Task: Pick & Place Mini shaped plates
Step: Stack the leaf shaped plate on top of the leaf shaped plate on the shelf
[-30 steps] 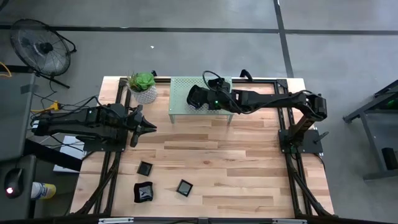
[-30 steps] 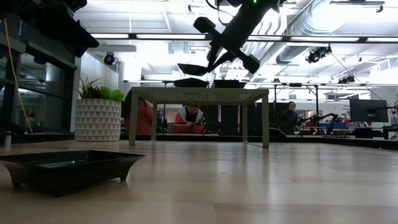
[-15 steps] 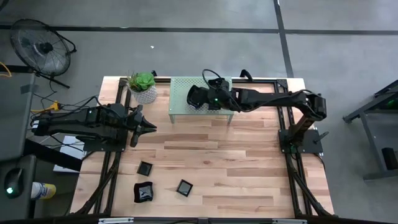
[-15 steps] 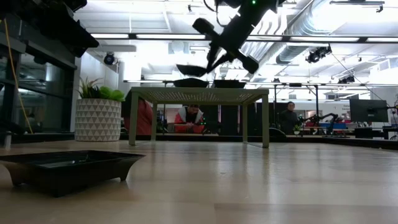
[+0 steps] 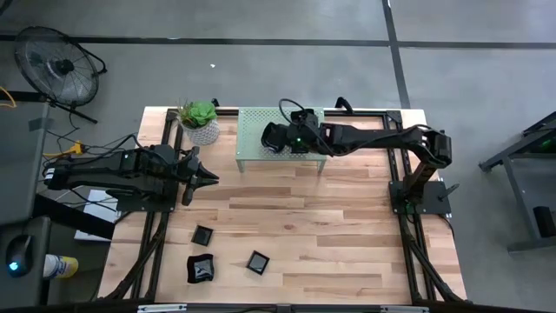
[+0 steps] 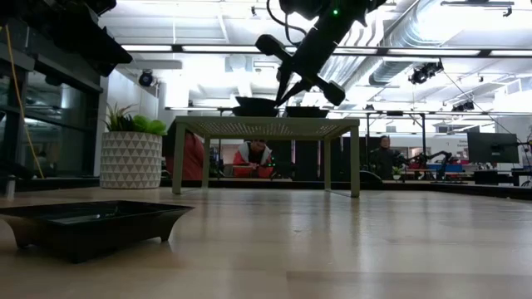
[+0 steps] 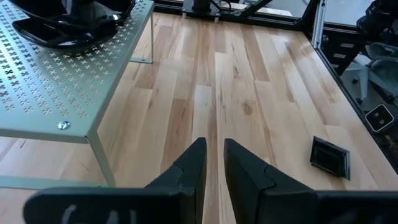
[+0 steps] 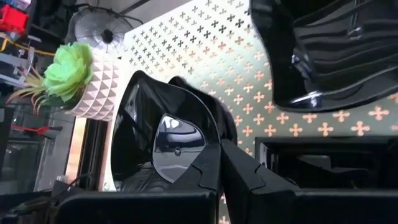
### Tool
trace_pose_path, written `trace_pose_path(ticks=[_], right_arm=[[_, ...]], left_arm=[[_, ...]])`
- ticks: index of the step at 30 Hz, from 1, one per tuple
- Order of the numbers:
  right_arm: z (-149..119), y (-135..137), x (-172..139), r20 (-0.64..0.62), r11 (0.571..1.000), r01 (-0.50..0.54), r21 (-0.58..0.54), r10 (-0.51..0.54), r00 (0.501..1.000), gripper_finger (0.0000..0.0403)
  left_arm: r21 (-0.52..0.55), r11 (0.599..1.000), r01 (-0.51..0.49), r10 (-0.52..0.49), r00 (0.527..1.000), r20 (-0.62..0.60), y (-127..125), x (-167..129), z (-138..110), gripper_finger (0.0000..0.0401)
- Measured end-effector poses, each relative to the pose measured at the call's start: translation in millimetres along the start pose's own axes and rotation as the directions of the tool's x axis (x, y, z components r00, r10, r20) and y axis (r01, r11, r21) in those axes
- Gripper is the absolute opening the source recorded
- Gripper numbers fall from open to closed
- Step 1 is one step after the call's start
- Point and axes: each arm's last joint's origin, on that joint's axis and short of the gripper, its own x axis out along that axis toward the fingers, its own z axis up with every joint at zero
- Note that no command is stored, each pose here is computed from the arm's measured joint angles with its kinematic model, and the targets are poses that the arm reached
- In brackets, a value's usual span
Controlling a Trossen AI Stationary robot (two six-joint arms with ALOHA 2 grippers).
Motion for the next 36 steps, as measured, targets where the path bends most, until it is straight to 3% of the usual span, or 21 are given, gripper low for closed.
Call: trace_pose_path(ticks=[10, 23, 36], right_arm=[[2.4, 7.3, -0.3, 0.037, 0.997, -0.067, -0.028, 0.068, 0.997, 0.0001], [1.7, 5.8, -0.2, 0.022, 0.998, -0.054, -0.036, 0.055, 0.998, 0.0054], [1.5, 4.7, -0.1, 0.015, 0.993, -0.043, -0.111, 0.045, 0.999, 0.0067]], left_arm=[[0.000, 1.000, 0.000, 0.000, 1.000, 0.000, 0.0, 0.0, 0.0, 0.0053], [0.000, 1.000, 0.000, 0.000, 1.000, 0.000, 0.0, 0.0, 0.0, 0.0053], [0.000, 1.000, 0.000, 0.000, 1.000, 0.000, 0.0, 0.0, 0.0, 0.0053]])
